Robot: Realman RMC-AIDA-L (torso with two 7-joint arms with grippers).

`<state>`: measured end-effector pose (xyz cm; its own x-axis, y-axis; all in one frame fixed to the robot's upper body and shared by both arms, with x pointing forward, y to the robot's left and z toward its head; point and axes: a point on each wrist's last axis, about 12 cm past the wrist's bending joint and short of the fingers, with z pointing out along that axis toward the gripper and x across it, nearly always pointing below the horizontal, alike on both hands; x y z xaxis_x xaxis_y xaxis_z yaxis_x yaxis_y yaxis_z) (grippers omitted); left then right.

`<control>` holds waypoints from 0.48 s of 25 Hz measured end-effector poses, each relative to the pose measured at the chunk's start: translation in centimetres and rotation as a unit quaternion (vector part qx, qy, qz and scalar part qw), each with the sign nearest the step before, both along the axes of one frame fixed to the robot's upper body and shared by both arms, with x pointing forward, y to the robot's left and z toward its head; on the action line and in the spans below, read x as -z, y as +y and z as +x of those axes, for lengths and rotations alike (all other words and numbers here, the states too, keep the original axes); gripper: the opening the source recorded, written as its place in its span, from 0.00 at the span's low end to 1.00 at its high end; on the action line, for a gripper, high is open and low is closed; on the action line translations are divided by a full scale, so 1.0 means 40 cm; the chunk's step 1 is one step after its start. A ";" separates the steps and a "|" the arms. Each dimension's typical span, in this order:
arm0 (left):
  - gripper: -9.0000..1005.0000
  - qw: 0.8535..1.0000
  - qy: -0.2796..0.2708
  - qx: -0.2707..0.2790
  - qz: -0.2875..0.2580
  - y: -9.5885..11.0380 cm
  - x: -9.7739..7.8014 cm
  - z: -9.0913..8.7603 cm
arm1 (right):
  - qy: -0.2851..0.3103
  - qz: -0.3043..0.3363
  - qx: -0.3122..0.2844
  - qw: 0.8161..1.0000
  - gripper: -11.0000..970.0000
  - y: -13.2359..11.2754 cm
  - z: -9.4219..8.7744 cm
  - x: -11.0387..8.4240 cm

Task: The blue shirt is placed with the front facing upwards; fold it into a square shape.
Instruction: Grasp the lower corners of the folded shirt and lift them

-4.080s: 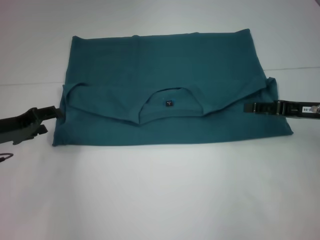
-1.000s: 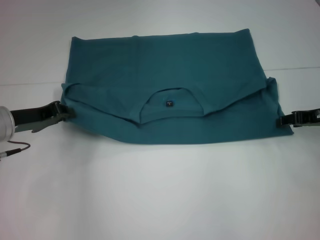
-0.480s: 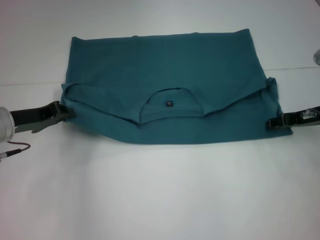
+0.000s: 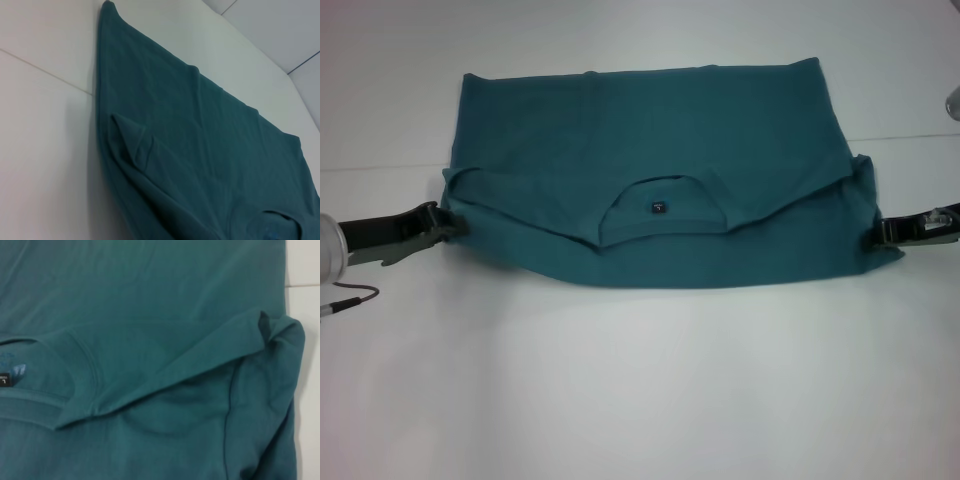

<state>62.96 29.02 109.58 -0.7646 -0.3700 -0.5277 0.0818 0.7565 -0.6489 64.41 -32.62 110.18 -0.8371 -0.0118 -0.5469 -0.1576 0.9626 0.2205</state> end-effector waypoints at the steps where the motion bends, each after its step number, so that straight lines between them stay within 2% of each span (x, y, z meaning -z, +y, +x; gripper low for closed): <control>1: 0.08 1.000 0.000 0.000 0.000 0.001 0.000 0.000 | 0.001 0.000 0.000 1.000 0.30 -0.001 0.000 0.000; 5: 0.08 1.000 0.001 0.002 -0.001 0.001 0.000 -0.001 | 0.005 0.003 0.001 1.000 0.15 -0.005 -0.003 -0.003; 10: 0.08 1.000 0.010 0.026 0.000 0.005 -0.007 -0.009 | 0.021 0.009 -0.015 1.000 0.06 -0.024 -0.017 -0.028; 12: 0.07 0.999 0.020 0.046 0.005 0.013 -0.014 -0.017 | 0.028 0.012 -0.024 0.999 0.06 -0.035 -0.027 -0.044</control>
